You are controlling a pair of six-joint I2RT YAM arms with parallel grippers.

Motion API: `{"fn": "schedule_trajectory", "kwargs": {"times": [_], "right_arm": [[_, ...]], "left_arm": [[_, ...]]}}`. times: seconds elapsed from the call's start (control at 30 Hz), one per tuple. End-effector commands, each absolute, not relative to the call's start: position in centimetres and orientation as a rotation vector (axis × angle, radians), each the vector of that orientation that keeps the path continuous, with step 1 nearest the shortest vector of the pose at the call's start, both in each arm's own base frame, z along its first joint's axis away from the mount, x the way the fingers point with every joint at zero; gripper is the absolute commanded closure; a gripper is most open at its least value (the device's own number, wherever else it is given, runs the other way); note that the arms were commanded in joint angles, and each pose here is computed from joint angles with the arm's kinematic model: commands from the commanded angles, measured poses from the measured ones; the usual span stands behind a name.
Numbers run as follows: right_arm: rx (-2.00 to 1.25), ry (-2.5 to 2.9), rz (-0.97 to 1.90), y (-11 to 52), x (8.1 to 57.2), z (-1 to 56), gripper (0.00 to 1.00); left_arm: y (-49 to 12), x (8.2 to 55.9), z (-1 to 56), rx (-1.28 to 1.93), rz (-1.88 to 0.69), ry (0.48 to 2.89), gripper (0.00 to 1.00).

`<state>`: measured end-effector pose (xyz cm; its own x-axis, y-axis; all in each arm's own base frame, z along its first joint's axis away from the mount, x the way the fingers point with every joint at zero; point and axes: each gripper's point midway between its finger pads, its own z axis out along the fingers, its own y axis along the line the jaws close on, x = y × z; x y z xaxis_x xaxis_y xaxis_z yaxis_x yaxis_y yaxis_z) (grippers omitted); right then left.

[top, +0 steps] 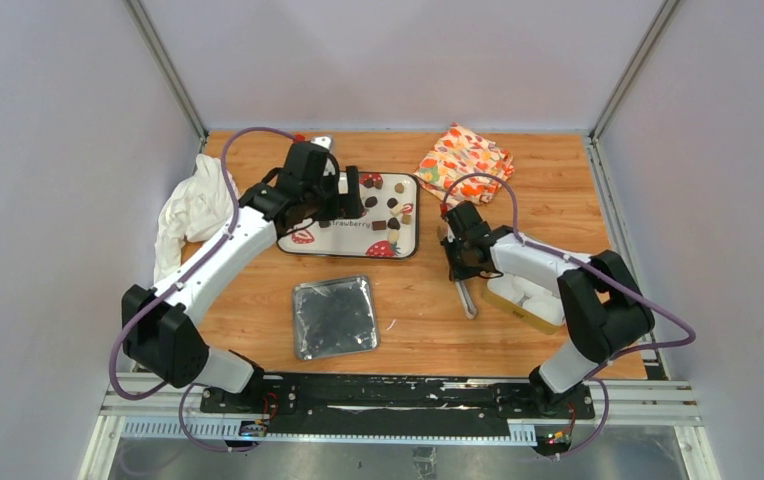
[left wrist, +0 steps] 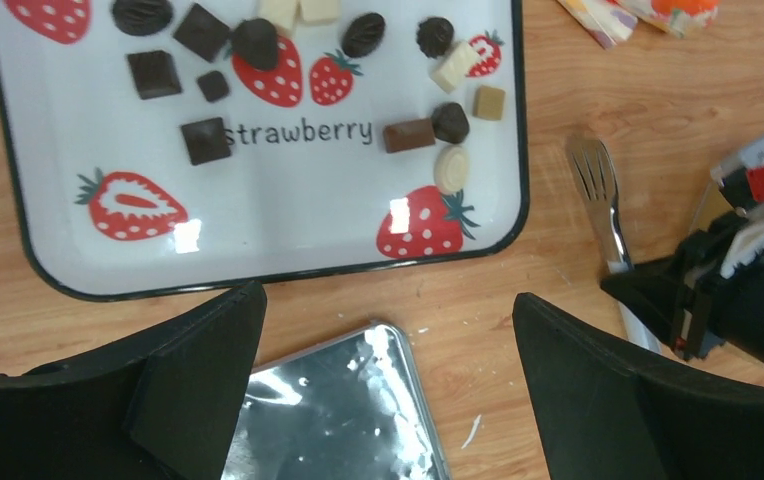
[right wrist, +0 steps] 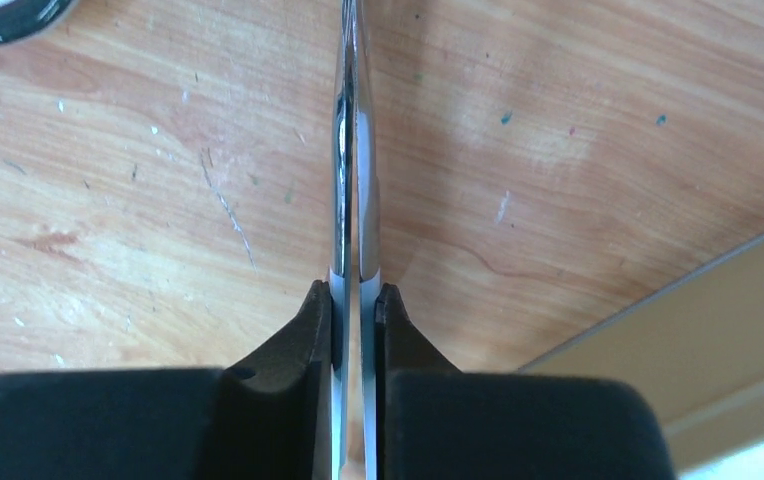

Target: Pack the chocolate

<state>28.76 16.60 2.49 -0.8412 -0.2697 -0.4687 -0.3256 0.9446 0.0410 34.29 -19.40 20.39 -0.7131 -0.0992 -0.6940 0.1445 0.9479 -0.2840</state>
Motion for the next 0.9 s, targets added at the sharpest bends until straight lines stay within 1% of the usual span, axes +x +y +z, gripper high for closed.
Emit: {"fn": "schedule_trajectory", "kwargs": {"times": [0.0, 0.13, 0.23, 0.37, 0.5, 0.63, 0.8, 0.87], "right_arm": [[-0.475, 2.66, 0.15, 16.0, 27.6, 4.9, 1.0], [-0.523, 2.684, 0.127, 16.2, 28.2, 7.7, 1.0], [-0.566, 2.721, 0.195, 17.4, 28.2, 9.5, 1.0], [-0.596, 2.724, 0.28, 19.1, 28.8, 12.5, 1.0], [-0.589, 2.686, 0.316, 19.9, 29.6, 14.6, 1.0], [-0.587, 2.673, 0.326, 20.0, 29.7, 15.0, 1.0], [-0.563, 2.666, 0.33, 19.6, 29.0, 15.0, 1.0], [-0.554, 2.654, 0.338, 19.5, 28.8, 15.1, 1.0]], "left_arm": [[-16.6, 36.3, 21.6, -0.04, -0.32, 2.309, 0.0], [-12.5, 37.4, 20.5, -0.148, -0.159, 2.365, 0.0], [-10.3, 38.2, 19.1, -0.233, -0.111, 2.424, 0.0], [-7.5, 40.2, 18.4, -0.318, -0.076, 2.431, 0.0], [-5.4, 43.1, 16.8, -0.378, -0.062, 2.45, 0.0], [-3.5, 46.5, 16.4, -0.438, -0.053, 2.435, 0.0], [-2.9, 51.5, 16.2, -0.56, -0.128, 2.359, 0.0], [-3.0, 53.2, 14.8, -0.62, -0.149, 2.355, 0.0]]}}
